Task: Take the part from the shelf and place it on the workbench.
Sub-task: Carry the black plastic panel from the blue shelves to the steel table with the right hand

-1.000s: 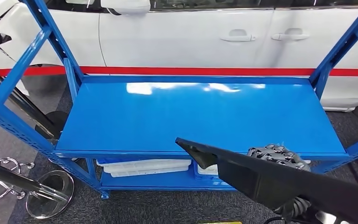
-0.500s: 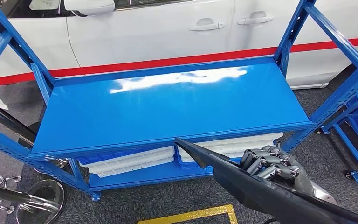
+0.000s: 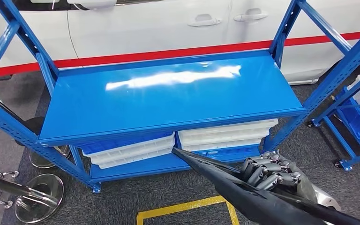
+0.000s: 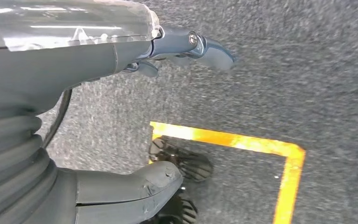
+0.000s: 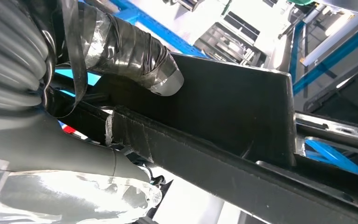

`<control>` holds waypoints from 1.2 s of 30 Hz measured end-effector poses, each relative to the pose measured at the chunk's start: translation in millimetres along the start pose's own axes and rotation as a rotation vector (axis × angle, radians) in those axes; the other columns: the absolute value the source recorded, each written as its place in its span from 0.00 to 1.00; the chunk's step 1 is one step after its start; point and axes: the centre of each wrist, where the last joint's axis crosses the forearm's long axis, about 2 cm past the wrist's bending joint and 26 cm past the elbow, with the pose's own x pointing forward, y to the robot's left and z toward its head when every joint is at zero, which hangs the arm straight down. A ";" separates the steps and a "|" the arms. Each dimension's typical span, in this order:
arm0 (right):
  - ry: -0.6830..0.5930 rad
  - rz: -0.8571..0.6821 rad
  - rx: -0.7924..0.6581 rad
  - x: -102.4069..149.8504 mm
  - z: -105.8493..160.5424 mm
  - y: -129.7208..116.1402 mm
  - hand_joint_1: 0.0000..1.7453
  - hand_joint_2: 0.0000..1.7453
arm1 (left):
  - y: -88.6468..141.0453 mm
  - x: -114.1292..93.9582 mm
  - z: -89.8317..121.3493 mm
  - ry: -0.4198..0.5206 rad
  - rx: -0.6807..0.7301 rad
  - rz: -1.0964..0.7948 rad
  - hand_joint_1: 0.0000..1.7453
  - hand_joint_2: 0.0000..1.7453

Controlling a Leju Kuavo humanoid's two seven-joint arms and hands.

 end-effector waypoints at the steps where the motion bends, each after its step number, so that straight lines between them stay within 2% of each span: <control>1: 0.001 -0.005 0.001 0.2 0.8 0.5 1.00 1.00 | -0.5 -0.3 0.2 0.002 0.000 -0.001 0.00 1.00; 15: 0.008 -0.053 0.015 0.4 3.9 4.5 1.00 1.00 | 0.1 -4.4 1.4 0.014 0.007 -0.015 0.00 1.00; 28: -0.015 -0.075 0.045 -1.5 1.1 7.8 1.00 1.00 | 8.0 3.4 -1.8 -0.005 0.029 -0.012 0.00 1.00; 36: -0.019 -0.078 0.040 -2.2 2.6 8.2 1.00 1.00 | 12.3 2.6 -1.9 0.050 0.057 -0.016 0.00 1.00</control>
